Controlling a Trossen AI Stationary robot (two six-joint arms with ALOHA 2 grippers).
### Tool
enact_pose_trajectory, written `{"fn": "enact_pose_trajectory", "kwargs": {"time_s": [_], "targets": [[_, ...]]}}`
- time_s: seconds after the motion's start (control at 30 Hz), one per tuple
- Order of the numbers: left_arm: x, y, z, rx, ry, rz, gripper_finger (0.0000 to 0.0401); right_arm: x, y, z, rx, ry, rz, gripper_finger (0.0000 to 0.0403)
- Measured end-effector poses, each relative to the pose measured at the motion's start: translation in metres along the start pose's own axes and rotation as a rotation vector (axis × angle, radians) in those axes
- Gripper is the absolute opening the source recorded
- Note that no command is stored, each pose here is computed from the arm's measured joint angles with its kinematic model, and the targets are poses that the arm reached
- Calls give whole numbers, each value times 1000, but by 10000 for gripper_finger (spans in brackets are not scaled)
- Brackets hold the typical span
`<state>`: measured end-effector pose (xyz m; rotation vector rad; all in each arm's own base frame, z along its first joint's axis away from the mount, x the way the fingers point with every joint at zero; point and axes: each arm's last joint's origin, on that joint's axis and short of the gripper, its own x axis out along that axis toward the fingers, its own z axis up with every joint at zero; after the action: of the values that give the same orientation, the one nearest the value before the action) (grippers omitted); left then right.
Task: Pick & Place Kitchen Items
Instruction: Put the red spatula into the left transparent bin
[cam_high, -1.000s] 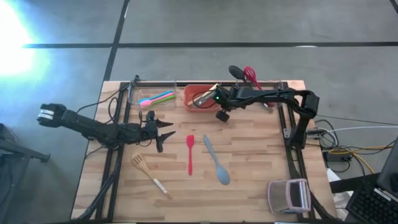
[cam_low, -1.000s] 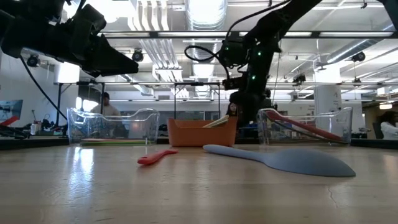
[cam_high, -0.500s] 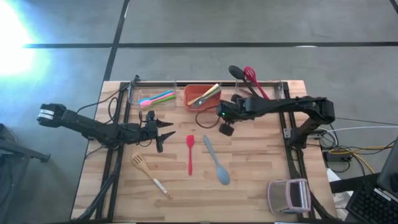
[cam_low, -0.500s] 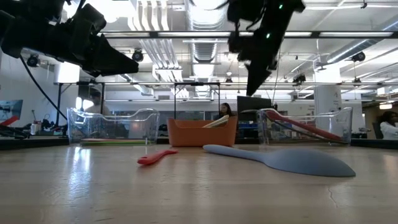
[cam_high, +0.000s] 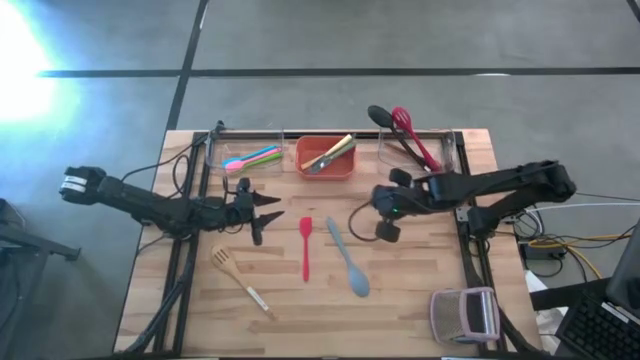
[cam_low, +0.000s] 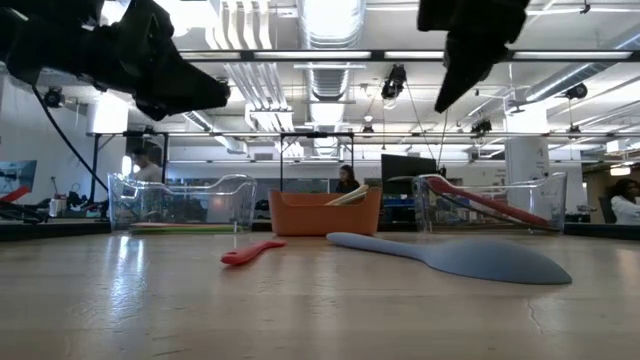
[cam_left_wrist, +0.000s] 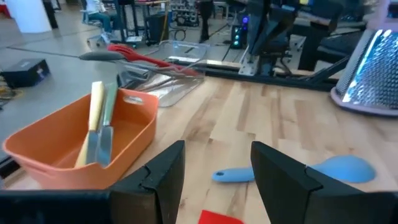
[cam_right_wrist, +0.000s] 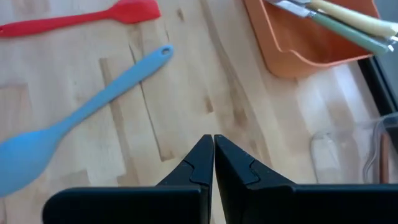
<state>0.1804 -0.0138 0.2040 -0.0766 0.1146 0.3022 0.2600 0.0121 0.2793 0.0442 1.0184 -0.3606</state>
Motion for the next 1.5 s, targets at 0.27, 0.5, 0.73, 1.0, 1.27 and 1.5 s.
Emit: {"fn": "enact_pose_trajectory", "kwargs": {"time_s": [0.27,0.5,0.73,1.0,1.27,1.5], "targets": [[2,-7,13,48,289,-55,186,0,-7,-36,8,-34,17,8],[-2,-21,51,118,558,-86,186,8,-7,-45,-26,-102,36,8],[25,-35,81,24,585,39,186,9,-6,-44,-23,-122,42,8],[76,-49,71,-164,752,108,189,7,-6,-39,-27,-163,52,8],[121,-50,61,-226,909,284,251,7,-5,-39,-44,-161,58,8],[152,-41,42,-386,971,415,294,8,-6,-39,-46,-157,57,8]]}}
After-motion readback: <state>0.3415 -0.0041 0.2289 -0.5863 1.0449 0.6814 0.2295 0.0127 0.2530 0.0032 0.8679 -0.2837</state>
